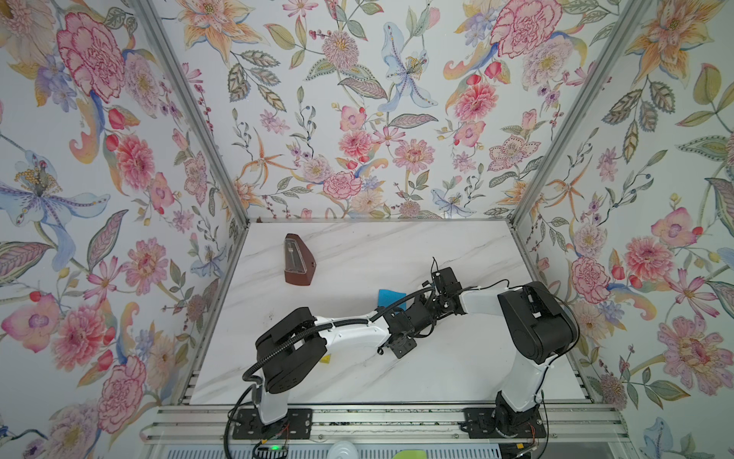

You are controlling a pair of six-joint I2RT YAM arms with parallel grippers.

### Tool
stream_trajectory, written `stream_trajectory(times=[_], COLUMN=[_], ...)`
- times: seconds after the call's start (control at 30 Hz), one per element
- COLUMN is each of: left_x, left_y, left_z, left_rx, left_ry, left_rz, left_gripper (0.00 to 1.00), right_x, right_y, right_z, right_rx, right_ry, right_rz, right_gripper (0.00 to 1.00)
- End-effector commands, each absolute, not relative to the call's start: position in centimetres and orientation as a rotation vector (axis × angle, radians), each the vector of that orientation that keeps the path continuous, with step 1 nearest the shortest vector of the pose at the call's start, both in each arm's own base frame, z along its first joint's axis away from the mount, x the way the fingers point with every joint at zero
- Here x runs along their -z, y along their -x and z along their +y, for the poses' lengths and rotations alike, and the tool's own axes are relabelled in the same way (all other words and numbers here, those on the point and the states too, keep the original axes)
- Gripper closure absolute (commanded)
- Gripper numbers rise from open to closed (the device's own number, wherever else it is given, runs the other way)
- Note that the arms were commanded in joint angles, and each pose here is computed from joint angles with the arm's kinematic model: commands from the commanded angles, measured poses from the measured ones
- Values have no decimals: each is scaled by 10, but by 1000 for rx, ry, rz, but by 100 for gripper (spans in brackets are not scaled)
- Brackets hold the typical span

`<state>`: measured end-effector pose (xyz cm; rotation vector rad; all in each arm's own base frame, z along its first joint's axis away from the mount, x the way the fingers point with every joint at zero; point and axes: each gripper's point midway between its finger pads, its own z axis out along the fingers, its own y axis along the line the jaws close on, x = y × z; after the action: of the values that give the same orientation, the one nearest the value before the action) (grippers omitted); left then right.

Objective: Fold a paper plane with a square sheet of paper (fold left side to right side)
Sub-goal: 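Press the strip's near end with the left gripper while the right gripper opens and lifts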

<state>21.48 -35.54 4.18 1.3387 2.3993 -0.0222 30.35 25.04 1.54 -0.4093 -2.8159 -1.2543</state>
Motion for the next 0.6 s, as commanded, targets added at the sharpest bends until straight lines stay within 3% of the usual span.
stream_trajectory(times=[0.0, 0.57], left_x=[-61, -64], left_y=[-214, -219], left_z=[-362, -362], left_rx=[57, 64], left_ry=[-1317, -1285], left_rz=[2373, 2373], left_gripper=[87, 85], right_x=[31, 31], right_y=[-275, -275], right_z=[224, 225], right_rx=[949, 951], right_ry=[521, 513], right_rz=[-2808, -2807], right_gripper=[100, 100])
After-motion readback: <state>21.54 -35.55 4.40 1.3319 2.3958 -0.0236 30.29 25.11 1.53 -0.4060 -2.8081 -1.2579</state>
